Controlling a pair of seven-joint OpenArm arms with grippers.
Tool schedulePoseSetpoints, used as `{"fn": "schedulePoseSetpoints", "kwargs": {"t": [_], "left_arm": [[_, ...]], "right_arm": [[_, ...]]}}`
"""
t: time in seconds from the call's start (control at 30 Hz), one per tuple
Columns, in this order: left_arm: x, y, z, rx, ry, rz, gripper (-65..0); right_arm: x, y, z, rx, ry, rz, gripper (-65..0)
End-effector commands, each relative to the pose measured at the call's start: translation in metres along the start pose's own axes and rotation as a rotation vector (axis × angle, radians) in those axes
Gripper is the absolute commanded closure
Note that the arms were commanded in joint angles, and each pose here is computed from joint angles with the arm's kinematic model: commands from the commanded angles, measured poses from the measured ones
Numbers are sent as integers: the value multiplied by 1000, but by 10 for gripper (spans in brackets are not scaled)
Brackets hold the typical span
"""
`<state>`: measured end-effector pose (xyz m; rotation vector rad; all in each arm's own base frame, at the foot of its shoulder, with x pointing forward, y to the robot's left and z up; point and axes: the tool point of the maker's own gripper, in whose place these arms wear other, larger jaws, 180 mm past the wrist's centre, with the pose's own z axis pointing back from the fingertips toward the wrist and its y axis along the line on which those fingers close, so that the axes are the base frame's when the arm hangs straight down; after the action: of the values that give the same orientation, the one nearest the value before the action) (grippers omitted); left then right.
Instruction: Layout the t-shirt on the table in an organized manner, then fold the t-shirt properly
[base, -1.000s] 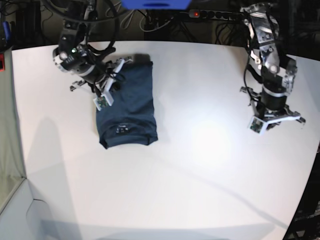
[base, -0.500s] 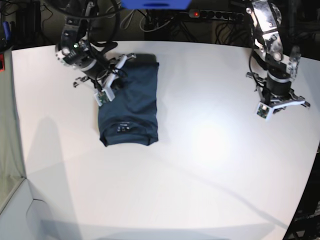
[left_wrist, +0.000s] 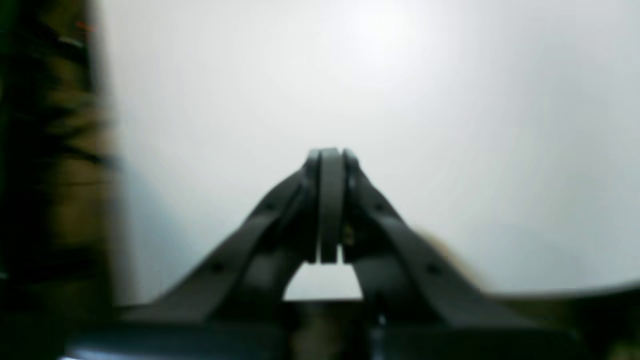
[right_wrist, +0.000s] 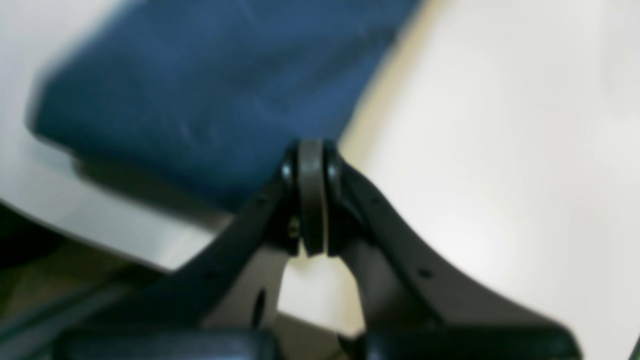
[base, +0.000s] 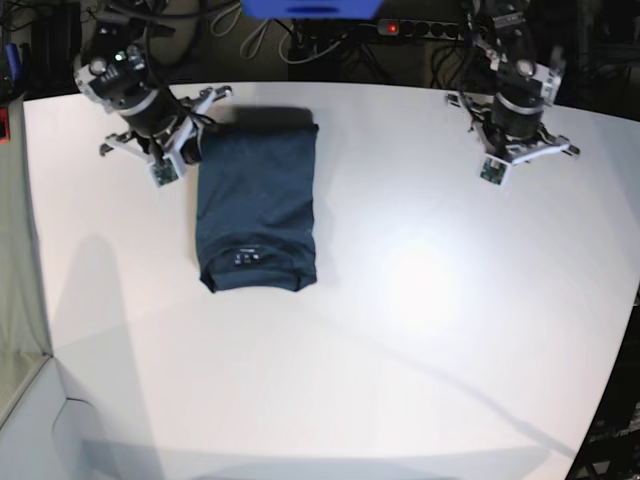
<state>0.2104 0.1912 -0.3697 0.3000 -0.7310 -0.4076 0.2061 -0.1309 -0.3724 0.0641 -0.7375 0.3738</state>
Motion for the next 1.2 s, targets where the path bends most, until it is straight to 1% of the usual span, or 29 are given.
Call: {"fn": "schedulePoseSetpoints", "kwargs": {"t": [0.0,0.13,0.23,0.37,0.5,0.57,0.63,0.73,0.83,0.93,0.97,1.03,1.17], "left_arm": [[4,-1,5,-1,-29,21,-1],[-15,-25,14,-74,-2,81,-1],[-32,-40,24,-126,28,115,-1],[-45,-78,40,-245,46,160,-1],[-49,-116,55,-362,55,197,-1],[-48,-129,60,-404,50,211,-1],[-54,-142,60,-436,72,214,-1],[-81,-164,55,-489,147,244,-1],[-99,-183,44,-535,200,266,-1],[-120,-201,36,-593,250,251,-1],[-125,-204,33,-600,248,253,-1],[-136,-214,30,-621,242,280,-1],[-153,-224,21,-642,223,321,0]], "right_arm": [[2,-6,7,-12,-25,7,0],[-29,-20,19,-41,57,27,0],[-52,-27,29,-64,114,14,0],[-79,-43,45,-121,182,-25,0],[-98,-47,56,-140,231,-39,0],[-105,-45,60,-136,250,-43,0],[-113,-41,63,-126,270,-46,0],[-131,-35,63,-103,313,-69,0],[-150,-29,60,-81,356,-103,0],[-162,-24,55,-61,344,-138,0],[-165,-21,53,-54,335,-151,0],[-179,-9,50,-25,344,-189,0],[-199,4,45,5,350,-251,0]]}}
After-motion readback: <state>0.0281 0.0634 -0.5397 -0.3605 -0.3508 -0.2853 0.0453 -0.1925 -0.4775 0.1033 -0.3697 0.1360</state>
